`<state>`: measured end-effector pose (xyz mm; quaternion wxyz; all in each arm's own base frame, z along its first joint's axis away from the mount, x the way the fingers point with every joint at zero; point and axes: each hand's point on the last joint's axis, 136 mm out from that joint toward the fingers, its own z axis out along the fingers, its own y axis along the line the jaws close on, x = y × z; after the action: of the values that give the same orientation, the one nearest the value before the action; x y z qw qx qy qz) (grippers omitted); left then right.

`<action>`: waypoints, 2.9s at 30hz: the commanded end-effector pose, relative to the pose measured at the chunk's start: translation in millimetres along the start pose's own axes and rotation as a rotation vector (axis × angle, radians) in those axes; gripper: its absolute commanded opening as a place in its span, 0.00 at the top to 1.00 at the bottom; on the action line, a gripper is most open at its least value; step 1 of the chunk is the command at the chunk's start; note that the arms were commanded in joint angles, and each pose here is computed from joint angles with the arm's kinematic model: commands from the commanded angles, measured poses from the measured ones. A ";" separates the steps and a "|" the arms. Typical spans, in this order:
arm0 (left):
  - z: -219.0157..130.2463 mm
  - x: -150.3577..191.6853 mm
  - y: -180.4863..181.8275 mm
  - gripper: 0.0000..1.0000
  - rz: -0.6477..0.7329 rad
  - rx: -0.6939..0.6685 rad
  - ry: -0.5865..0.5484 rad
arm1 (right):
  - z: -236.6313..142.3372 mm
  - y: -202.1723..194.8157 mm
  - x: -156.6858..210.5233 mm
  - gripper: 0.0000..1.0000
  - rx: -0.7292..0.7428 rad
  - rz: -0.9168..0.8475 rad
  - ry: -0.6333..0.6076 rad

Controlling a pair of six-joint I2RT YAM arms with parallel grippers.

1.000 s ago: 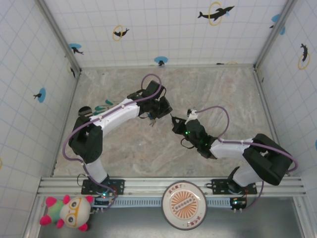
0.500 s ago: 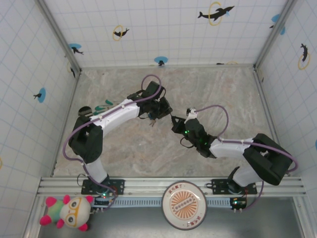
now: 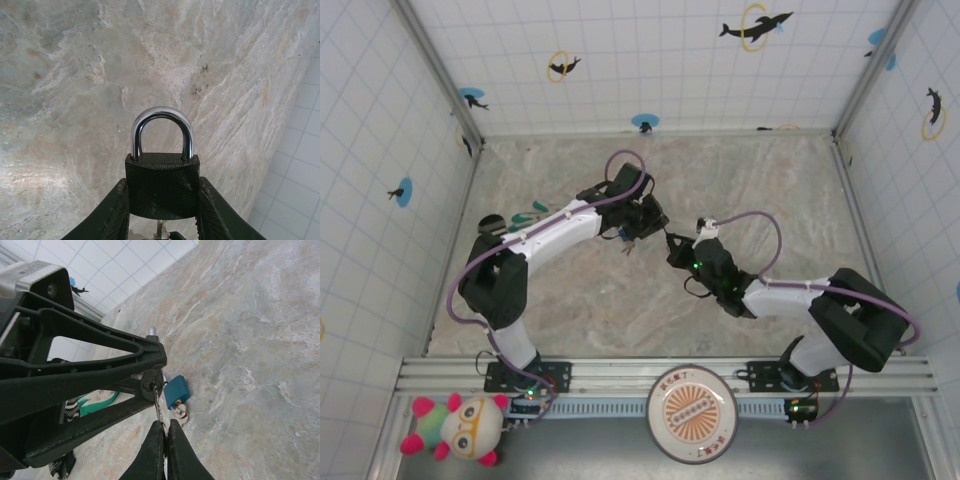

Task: Unlock with the key

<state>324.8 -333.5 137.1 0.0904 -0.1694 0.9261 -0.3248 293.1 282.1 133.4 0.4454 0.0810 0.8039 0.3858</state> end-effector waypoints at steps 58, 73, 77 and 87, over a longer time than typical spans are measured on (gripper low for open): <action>13.9 12.3 0.0 1.00 0.067 -0.063 0.047 | 26.5 -1.7 -35.4 1.00 -0.051 0.260 -0.076; 12.6 10.2 2.7 1.00 0.065 -0.071 0.032 | 22.3 -30.7 -22.1 1.00 0.062 0.249 -0.022; 11.1 9.8 0.2 1.00 0.062 -0.061 0.029 | 21.0 -32.5 -16.8 1.00 0.081 0.239 -0.008; 10.2 11.8 -4.3 1.00 0.052 -0.035 0.038 | 17.2 -29.7 -20.5 1.00 0.107 0.175 -0.034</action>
<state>338.9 -336.2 126.4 0.1144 -0.1573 0.9353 -0.2957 311.6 281.2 122.9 0.3897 0.1513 0.8059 0.4193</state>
